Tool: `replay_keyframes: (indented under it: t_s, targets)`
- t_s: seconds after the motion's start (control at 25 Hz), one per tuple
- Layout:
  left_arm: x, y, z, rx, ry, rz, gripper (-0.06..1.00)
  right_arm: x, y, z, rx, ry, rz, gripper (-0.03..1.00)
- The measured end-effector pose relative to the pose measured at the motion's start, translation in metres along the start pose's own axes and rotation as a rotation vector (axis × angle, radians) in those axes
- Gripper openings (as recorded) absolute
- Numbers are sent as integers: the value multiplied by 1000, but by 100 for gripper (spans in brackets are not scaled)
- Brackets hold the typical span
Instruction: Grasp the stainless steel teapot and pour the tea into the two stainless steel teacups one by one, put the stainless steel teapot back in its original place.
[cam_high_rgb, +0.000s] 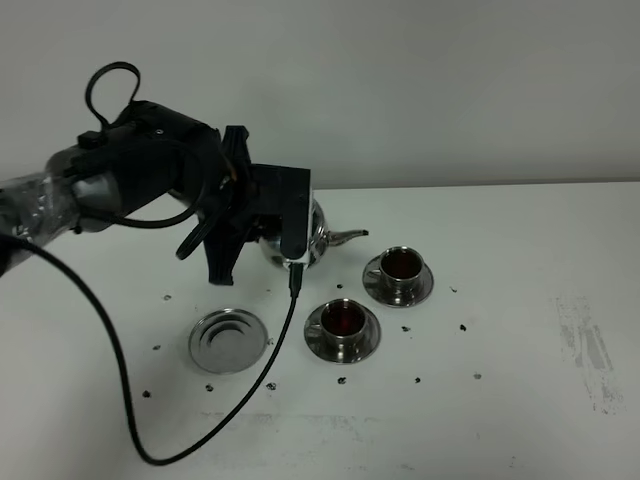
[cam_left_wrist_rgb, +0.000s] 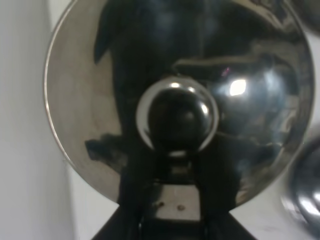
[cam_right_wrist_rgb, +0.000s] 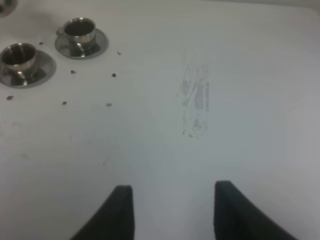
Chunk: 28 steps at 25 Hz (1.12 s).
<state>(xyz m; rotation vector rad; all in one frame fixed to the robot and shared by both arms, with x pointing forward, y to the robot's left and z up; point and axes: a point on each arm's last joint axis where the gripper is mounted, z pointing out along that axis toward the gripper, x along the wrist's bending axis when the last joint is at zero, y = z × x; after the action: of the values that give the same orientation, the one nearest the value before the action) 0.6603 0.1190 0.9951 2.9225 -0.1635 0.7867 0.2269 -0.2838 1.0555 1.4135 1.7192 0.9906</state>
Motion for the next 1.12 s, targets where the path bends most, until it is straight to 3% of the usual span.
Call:
replay_keyframes:
  t_s: [0.16,0.44,0.56,0.8,1.12]
  targets:
    - [-9,-10,-20,-63,-22,-143,22,0,0,0,0,0,0,36]
    - [-8,-11,-20,-124,-52,-604,22,0,0,0,0,0,0,36]
    - [-11,-11,-11,-96,-114,-730,22,0,0,0,0,0,0,36]
    - [-6,-6,10,-23,-256,-810,22,0,0,0,0,0,0,36]
    - [4,-3,46,11,-266,-881,22,0,0,0,0,0,0,36]
